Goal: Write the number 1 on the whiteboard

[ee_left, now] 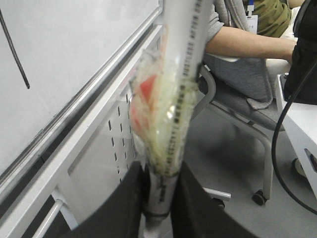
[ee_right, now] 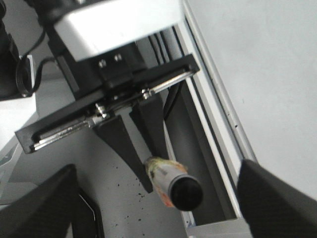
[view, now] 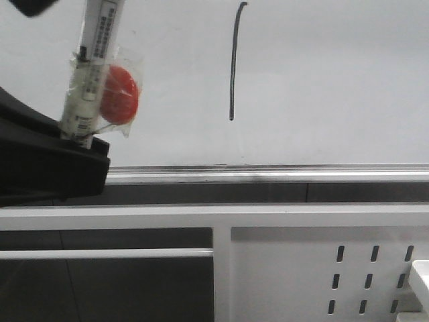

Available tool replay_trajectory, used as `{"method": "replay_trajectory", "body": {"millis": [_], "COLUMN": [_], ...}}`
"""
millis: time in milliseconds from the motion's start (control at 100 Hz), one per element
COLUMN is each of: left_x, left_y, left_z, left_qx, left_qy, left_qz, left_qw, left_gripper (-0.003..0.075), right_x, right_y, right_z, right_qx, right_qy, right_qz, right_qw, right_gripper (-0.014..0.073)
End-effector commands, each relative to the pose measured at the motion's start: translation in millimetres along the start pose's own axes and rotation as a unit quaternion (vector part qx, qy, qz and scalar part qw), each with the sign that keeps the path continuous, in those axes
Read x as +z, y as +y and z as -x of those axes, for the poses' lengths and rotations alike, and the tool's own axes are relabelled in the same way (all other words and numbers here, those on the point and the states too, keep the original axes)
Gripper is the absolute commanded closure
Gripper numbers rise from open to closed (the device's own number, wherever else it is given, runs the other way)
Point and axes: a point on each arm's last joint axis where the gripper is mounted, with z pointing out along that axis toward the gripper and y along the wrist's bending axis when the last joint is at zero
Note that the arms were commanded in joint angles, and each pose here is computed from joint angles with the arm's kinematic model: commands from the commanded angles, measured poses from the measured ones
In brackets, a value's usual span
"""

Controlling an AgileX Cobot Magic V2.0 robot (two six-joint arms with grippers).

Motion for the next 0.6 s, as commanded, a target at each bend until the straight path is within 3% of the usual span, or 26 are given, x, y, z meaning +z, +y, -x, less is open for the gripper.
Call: {"method": "replay_trajectory", "body": {"millis": [0,110,180,340,590], "left_x": [-1.2,-2.4,-3.5,-7.4,-10.7], "left_y": [1.0,1.3,2.9,6.9,10.6], "left_z": [12.5,8.9,5.4,-0.8,-5.8], "left_qx": [-0.022,-0.059,-0.083,-0.142,-0.158], "left_qy": [-0.049,-0.065,-0.072,-0.100,-0.130], "left_qz": [0.001,0.022,0.045,0.097,0.167], "left_qw": [0.999,0.996,0.993,0.980,0.964], "left_gripper": [0.0740,0.0740,0.0741,0.0741,0.0741], "right_x": [-26.8,-46.9,-59.5,-82.4,-91.6], "right_y": [-5.4,-8.4,-13.1,-20.1,-8.3], "right_z": [17.7,13.5,6.3,-18.2,-51.6], "right_qx": [-0.018,-0.016,0.007,0.050,0.070], "right_qy": [-0.064,-0.057,-0.036,0.023,0.010], "right_qz": [-0.031,-0.054,-0.074,-0.103,-0.110], "right_qw": [0.997,0.997,0.997,0.993,0.991], "right_gripper": [-0.0012,0.0077,0.0189,0.0671,0.0664]}}
